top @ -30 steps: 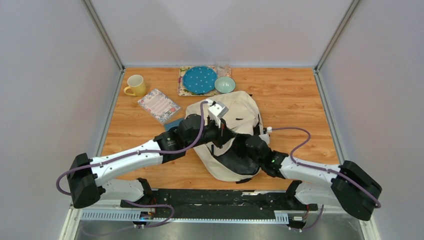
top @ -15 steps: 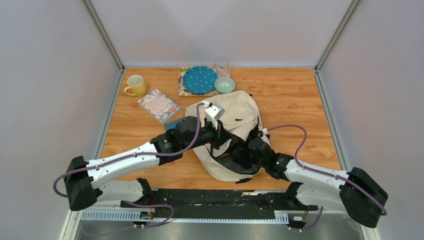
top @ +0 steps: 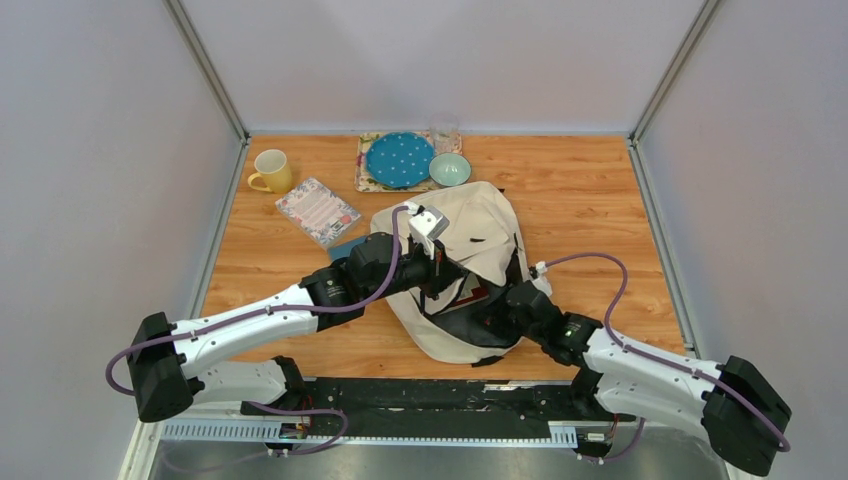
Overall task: Pack the student bag
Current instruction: Place the book in the student bag.
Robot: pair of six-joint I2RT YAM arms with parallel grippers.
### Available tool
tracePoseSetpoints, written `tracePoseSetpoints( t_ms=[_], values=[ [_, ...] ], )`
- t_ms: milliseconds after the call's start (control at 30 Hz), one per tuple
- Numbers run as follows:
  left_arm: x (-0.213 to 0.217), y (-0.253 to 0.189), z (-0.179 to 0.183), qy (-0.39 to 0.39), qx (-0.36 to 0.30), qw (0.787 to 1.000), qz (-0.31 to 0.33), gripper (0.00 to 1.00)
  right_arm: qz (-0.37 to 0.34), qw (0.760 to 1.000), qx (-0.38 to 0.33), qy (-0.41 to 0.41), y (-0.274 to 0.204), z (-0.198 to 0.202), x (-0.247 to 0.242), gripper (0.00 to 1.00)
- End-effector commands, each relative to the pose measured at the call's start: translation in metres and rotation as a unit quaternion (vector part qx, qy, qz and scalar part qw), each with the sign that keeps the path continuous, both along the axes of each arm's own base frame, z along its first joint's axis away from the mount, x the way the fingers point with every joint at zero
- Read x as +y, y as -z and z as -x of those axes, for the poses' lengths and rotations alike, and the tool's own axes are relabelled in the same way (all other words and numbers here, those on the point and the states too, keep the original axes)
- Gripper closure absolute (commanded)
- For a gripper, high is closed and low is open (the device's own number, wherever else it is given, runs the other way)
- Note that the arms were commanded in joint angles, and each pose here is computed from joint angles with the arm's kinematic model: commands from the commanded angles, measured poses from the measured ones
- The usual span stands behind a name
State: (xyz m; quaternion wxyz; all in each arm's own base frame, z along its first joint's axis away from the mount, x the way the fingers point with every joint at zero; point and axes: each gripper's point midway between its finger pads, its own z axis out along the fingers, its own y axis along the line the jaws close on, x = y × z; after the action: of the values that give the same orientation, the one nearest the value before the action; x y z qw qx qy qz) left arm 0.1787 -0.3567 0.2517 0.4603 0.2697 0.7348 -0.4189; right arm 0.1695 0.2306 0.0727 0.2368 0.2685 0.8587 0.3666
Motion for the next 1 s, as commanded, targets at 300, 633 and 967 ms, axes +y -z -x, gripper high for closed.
tracePoseSetpoints(
  t_ms=[300, 633, 967],
  values=[
    [-0.007, -0.035, 0.006, 0.018, -0.015, 0.998, 0.058, 1.00, 0.018, 0.996, -0.082, 0.013, -0.030, -0.055, 0.029, 0.98],
    [-0.008, -0.027, 0.008, 0.021, -0.003, 0.998, 0.054, 1.00, 0.020, 0.993, -0.115, 0.017, -0.045, -0.102, 0.053, 0.96],
    [-0.003, -0.015, 0.007, 0.011, 0.003, 0.999, 0.045, 1.00, 0.015, 0.991, -0.133, -0.030, -0.049, -0.046, 0.011, 0.81]
  ],
)
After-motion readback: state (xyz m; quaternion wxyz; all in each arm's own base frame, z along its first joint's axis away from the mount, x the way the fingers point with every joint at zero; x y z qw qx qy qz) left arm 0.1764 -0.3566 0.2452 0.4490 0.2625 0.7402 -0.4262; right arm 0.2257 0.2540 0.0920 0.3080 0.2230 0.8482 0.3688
